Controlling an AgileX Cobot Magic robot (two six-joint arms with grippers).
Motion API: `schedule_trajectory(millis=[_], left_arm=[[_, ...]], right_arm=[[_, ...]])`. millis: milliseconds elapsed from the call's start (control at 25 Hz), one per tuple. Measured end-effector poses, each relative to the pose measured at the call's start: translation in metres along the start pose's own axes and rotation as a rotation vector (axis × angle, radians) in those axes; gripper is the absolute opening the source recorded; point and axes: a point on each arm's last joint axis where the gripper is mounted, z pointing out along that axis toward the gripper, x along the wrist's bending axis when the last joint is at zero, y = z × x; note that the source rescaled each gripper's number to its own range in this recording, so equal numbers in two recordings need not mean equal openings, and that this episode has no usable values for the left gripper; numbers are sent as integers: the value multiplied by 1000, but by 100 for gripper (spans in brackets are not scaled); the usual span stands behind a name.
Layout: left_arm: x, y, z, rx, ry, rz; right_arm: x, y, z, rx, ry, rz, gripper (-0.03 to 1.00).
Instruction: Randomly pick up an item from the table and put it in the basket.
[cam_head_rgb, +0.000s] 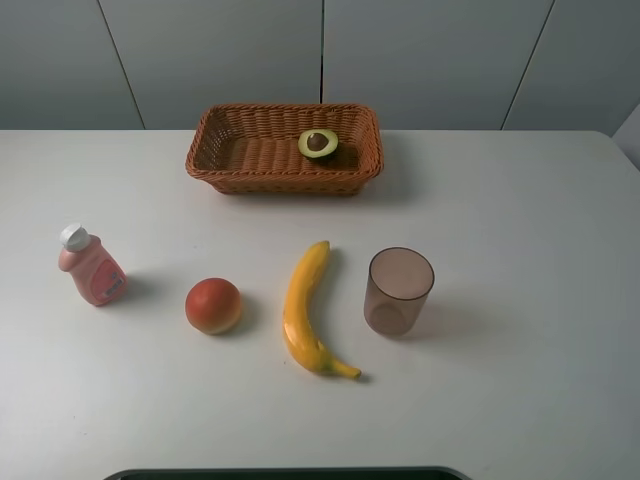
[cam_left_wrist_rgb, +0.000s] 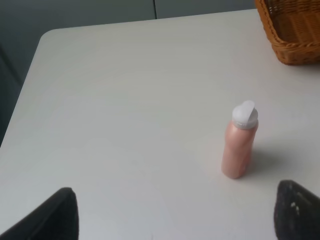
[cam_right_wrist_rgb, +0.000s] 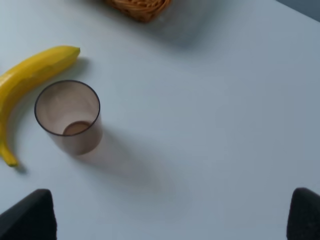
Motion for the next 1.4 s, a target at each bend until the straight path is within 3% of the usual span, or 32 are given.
schedule_trajectory(millis=[360,640,1000,1160,1400], left_arm=[[0,0,0,0,0,0],[0,0,0,0,0,0],[0,0,0,0,0,0],[0,0,0,0,0,-2],[0,0,0,0,0,-2]], right_arm=[[17,-80,10,-101,42,53,99],[18,-93,-4,-251,24,63,99],[18,-96,-8,-281,20,74,99],[19,-102,-12,-317,-54,134,99],[22,-103,-14,-303,-265,298,99]])
